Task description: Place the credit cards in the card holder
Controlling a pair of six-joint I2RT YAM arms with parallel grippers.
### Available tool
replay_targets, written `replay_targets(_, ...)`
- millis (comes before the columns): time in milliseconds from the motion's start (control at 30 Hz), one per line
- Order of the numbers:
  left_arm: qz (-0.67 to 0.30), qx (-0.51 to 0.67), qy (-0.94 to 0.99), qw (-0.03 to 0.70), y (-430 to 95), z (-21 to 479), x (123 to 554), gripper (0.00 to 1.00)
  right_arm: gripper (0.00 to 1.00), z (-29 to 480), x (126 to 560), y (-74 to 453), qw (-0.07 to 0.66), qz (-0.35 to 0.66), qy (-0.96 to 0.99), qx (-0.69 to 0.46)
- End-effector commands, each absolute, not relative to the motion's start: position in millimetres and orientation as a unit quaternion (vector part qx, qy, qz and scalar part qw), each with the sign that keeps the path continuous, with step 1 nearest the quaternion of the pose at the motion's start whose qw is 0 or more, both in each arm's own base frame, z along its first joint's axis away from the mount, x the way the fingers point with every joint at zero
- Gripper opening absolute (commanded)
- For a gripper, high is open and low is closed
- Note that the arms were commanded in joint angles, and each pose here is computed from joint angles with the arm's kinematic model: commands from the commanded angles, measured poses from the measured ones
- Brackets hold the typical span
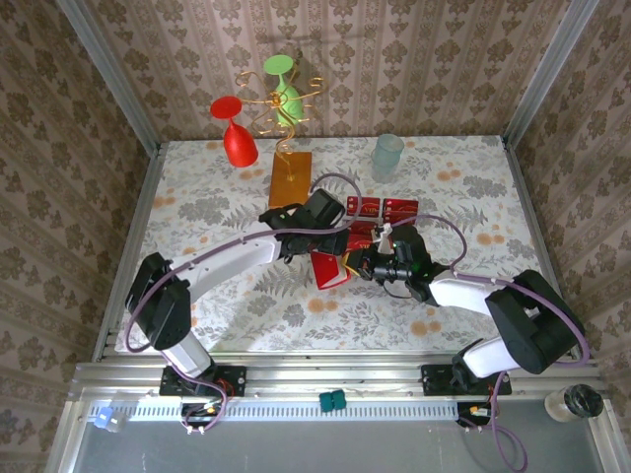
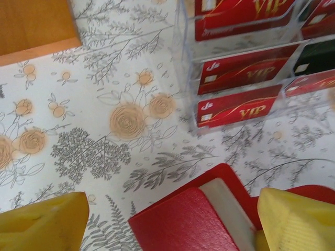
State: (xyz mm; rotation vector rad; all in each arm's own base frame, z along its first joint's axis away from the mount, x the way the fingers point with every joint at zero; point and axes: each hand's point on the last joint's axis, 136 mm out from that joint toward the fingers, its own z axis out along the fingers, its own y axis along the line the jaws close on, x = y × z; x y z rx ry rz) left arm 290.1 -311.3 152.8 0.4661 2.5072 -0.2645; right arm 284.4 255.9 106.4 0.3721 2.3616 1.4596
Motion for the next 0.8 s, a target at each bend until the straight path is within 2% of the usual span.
replay_targets(0, -0.072, 0.191, 0.939, 0.279, -308.4, 149.6, 288.1, 0.85, 0.00, 111.5, 286.1, 253.2, 0.189, 0.508, 0.831, 0.123)
replay_targets(133, -0.063, 0.200, 0.941, 0.266, -310.8, 137.1, 283.6, 0.85, 0.00, 110.5, 286.5, 251.7, 0.191, 0.506, 0.832, 0.127)
replay_targets(433, -0.045, 0.203, 0.943, 0.260, -296.2, 128.9, 279.3, 0.75, 0.00, 96.7, 285.4, 241.6, 0.194, 0.484, 0.840, 0.152)
replay_targets(767, -0.034, 0.194, 0.948, 0.249, -270.2, 111.2, 269.1, 0.70, 0.00, 85.5, 287.3, 231.4, 0.205, 0.466, 0.842, 0.178)
